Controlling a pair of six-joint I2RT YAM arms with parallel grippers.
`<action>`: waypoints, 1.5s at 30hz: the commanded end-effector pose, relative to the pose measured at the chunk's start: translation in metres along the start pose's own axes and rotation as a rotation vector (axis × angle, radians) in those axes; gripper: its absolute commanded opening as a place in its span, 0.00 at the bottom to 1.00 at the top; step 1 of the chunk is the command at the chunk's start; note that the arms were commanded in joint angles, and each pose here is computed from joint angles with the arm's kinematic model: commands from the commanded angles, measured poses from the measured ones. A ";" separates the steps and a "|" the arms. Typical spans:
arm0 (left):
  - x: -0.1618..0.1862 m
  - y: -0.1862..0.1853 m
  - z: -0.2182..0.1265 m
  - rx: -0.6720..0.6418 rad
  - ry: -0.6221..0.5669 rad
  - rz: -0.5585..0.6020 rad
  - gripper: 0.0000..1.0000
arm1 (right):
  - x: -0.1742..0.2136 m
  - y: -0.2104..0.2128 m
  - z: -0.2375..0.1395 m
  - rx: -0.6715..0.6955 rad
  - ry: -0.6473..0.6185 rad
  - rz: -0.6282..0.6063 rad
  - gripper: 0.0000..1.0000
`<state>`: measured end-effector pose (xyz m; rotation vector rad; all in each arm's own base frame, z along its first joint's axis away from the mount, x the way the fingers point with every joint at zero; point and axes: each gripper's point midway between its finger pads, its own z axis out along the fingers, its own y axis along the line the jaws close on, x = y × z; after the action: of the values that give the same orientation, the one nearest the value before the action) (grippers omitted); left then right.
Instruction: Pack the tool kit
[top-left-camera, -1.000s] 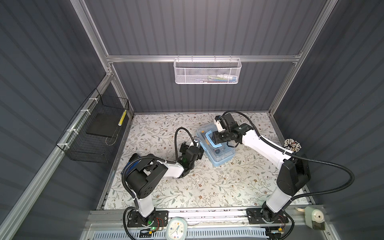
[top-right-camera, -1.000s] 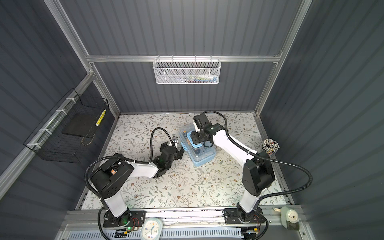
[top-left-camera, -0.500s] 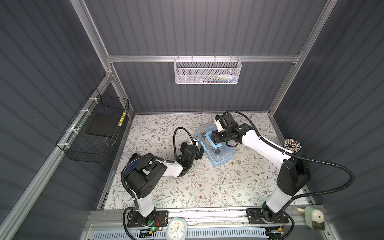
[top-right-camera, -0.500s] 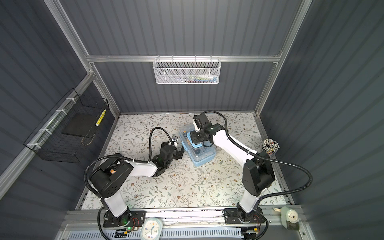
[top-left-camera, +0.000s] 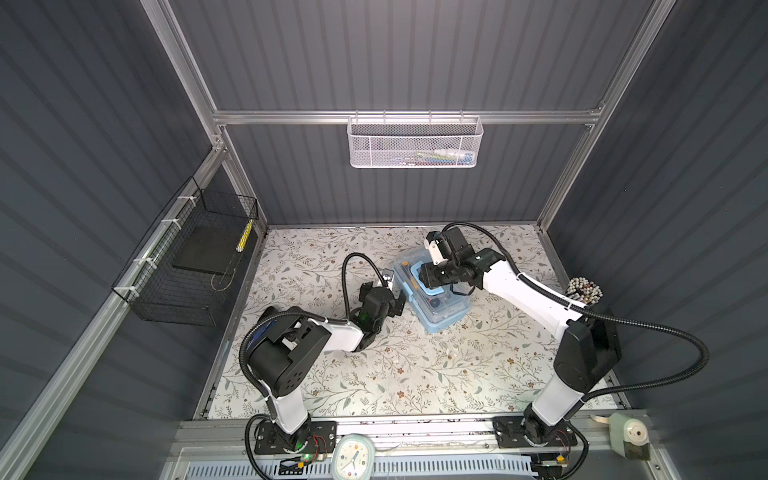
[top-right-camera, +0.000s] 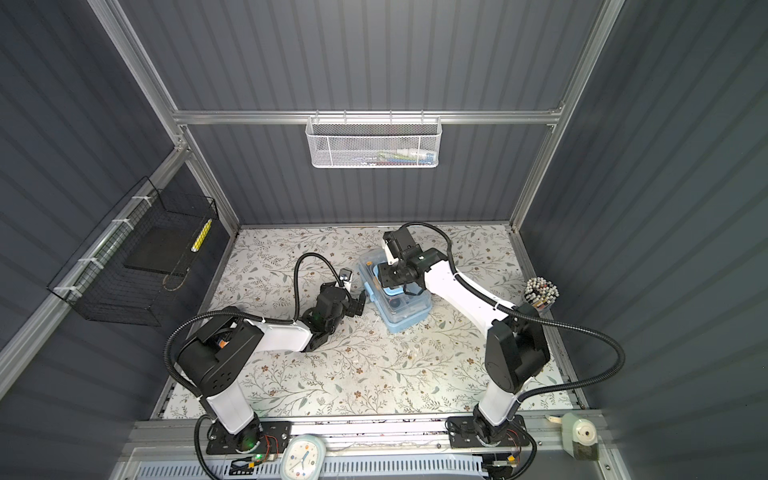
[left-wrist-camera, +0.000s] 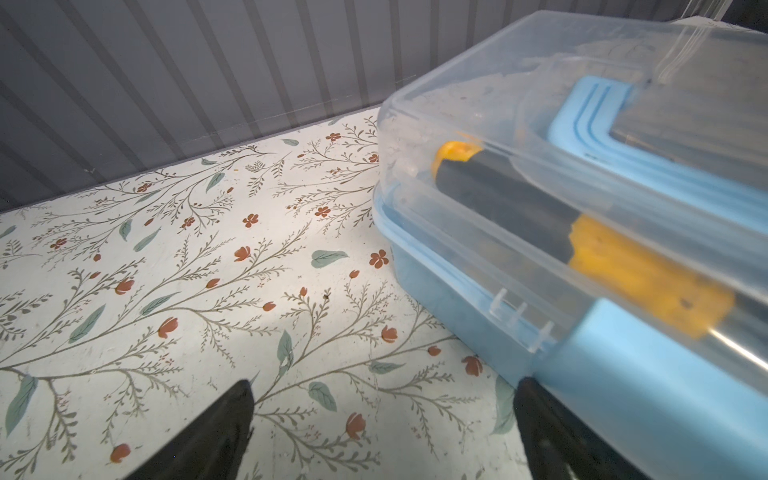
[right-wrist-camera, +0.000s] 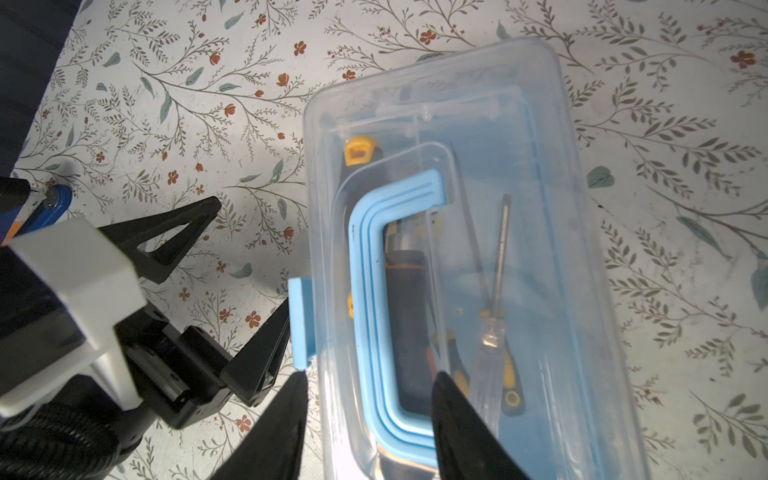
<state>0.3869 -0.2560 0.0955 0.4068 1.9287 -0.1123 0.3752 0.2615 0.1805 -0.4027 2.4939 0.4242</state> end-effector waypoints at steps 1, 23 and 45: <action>-0.024 -0.003 -0.003 0.026 -0.055 -0.041 0.99 | 0.003 0.000 -0.007 0.006 -0.005 0.000 0.50; -0.026 -0.003 -0.003 0.038 -0.022 -0.028 0.99 | 0.010 -0.005 0.013 -0.022 0.018 0.036 0.51; -0.027 -0.003 0.003 0.053 0.033 -0.036 0.99 | 0.013 -0.005 0.018 0.024 0.049 -0.043 0.59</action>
<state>0.3910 -0.2561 0.0940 0.4434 2.0091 -0.1171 0.3719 0.2614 0.1515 -0.4373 2.5455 0.4102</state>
